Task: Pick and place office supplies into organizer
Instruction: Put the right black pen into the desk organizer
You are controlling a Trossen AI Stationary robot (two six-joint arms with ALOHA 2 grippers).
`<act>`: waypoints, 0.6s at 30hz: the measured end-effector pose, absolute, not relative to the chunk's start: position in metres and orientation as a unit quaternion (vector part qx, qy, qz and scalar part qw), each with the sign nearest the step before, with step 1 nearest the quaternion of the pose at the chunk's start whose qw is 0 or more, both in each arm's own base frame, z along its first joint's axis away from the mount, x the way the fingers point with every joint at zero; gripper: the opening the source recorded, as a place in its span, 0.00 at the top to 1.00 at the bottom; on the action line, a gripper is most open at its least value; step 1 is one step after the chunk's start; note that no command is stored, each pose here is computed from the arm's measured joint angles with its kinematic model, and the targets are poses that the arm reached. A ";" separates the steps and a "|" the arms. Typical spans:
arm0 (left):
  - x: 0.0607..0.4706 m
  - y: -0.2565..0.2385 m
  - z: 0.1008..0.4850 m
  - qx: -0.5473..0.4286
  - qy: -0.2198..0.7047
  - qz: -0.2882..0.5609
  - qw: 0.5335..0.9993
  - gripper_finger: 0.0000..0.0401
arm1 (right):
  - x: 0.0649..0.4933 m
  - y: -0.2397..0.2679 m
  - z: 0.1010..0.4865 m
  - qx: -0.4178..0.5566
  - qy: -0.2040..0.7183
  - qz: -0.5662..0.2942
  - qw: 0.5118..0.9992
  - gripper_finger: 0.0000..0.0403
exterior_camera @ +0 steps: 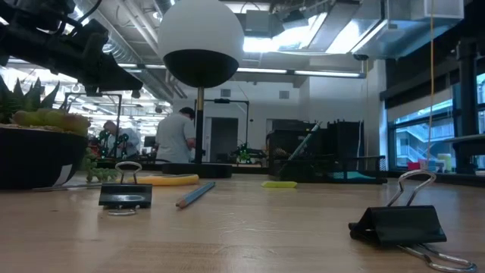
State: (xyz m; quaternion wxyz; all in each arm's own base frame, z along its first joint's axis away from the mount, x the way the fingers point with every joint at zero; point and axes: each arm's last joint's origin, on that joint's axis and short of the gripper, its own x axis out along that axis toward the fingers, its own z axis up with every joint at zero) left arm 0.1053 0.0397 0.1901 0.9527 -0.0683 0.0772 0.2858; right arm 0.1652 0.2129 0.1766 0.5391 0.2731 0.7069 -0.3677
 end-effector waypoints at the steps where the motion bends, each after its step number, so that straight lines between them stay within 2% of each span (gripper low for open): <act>1: 0.105 0.040 0.190 -0.070 0.077 0.286 0.953 0.88 | 0.165 0.213 0.177 0.273 0.707 -0.367 0.539 0.73; 5: 0.105 0.040 0.190 -0.070 0.077 0.286 0.953 0.88 | 0.165 0.213 0.177 0.270 0.709 -0.363 0.541 0.66; 12: 0.105 0.040 0.190 -0.070 0.077 0.286 0.953 0.88 | 0.165 0.213 0.177 0.268 0.710 -0.363 0.541 0.41; 18: 0.105 0.040 0.190 -0.070 0.077 0.286 0.953 0.88 | 0.167 0.213 0.176 0.277 0.687 -0.370 0.560 0.32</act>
